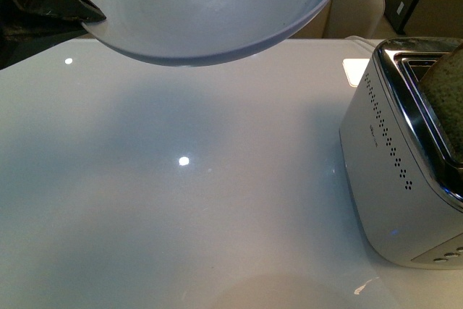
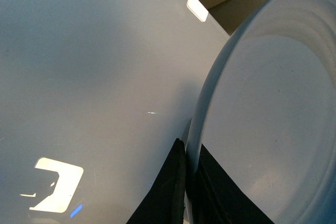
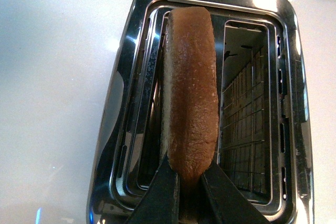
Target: Left arm holds plate, right arm toasts bread
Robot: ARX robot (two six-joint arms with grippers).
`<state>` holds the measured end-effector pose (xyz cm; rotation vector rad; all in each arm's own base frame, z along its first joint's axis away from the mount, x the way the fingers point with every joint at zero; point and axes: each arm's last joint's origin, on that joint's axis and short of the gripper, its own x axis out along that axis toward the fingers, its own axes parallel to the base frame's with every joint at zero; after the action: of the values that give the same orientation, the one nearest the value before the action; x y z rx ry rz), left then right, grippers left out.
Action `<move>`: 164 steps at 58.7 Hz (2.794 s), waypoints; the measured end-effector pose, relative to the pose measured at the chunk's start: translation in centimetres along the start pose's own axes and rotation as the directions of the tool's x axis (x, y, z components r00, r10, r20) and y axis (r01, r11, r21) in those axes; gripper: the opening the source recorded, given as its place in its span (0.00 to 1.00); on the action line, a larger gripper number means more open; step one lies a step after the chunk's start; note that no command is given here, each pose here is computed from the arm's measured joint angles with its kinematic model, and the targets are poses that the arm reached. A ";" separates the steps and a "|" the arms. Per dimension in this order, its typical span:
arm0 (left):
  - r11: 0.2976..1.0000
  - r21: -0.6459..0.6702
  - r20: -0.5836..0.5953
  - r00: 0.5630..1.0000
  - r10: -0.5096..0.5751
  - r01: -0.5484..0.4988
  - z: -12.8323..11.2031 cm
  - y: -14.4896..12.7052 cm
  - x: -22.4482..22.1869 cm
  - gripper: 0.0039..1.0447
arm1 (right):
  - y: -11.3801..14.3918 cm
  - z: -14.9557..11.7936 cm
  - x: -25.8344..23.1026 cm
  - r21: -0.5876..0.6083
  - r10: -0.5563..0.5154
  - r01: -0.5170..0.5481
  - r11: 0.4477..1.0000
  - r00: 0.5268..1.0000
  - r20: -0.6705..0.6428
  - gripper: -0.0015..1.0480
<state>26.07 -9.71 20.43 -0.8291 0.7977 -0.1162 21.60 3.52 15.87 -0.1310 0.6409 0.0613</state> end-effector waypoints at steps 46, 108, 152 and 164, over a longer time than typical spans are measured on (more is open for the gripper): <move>1.000 0.000 0.000 1.000 0.000 0.000 0.0 0.0 0.0 0.03 | -1.6 0.0 -3.8 0.114 -0.103 0.078 0.990 0.966 0.238 0.91; 1.000 0.000 0.002 1.000 -0.004 0.004 0.0 -0.1 -0.1 0.03 | -2.7 -4.6 -7.6 0.141 -0.095 0.012 0.990 0.794 0.600 0.02; 1.000 0.000 0.002 1.000 -0.004 0.004 0.0 -0.1 -0.1 0.03 | -2.6 -5.6 -9.3 0.141 -0.096 0.012 0.990 0.789 0.607 0.02; 1.000 0.000 0.001 1.000 -0.004 0.004 0.0 -0.1 -0.1 0.03 | -2.5 -6.1 -9.6 0.142 -0.096 0.013 0.990 0.797 0.596 0.02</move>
<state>26.04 -9.72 20.53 -0.8306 0.7948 -0.1194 10.54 0.03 17.04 0.0033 -0.0051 0.0023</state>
